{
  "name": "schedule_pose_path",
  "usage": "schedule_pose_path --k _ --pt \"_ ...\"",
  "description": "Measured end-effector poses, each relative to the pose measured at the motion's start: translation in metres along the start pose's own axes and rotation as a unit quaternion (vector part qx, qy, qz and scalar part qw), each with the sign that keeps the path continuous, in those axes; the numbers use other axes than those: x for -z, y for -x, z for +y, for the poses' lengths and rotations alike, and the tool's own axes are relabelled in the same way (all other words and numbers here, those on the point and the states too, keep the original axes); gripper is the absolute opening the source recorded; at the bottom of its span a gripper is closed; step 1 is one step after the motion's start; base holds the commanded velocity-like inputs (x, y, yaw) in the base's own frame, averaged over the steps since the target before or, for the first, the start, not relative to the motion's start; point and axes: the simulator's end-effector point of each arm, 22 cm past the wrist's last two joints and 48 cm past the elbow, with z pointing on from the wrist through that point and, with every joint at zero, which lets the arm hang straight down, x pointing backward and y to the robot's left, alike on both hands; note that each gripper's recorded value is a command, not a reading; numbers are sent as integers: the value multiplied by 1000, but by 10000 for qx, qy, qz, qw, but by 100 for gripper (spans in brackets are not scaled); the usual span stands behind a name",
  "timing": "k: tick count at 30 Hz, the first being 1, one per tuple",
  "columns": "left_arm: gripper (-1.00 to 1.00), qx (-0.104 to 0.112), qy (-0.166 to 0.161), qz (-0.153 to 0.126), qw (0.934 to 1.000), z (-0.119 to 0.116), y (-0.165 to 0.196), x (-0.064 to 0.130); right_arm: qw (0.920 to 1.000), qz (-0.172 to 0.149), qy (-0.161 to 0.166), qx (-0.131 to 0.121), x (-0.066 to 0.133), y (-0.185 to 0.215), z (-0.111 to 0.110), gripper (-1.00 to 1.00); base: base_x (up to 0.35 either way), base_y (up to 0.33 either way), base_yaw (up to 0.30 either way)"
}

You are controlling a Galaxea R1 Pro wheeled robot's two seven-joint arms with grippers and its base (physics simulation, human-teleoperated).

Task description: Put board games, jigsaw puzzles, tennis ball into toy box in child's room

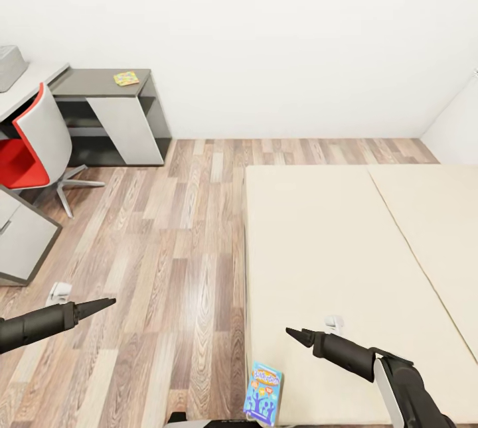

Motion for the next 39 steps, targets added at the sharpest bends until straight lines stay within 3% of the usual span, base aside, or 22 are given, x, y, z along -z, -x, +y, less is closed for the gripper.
schedule_pose_path --k 39 --pt "100 -239 -89 -197 9995 -22 17 12 9995 -200 96 240 8 21 21 100 0 0 0"
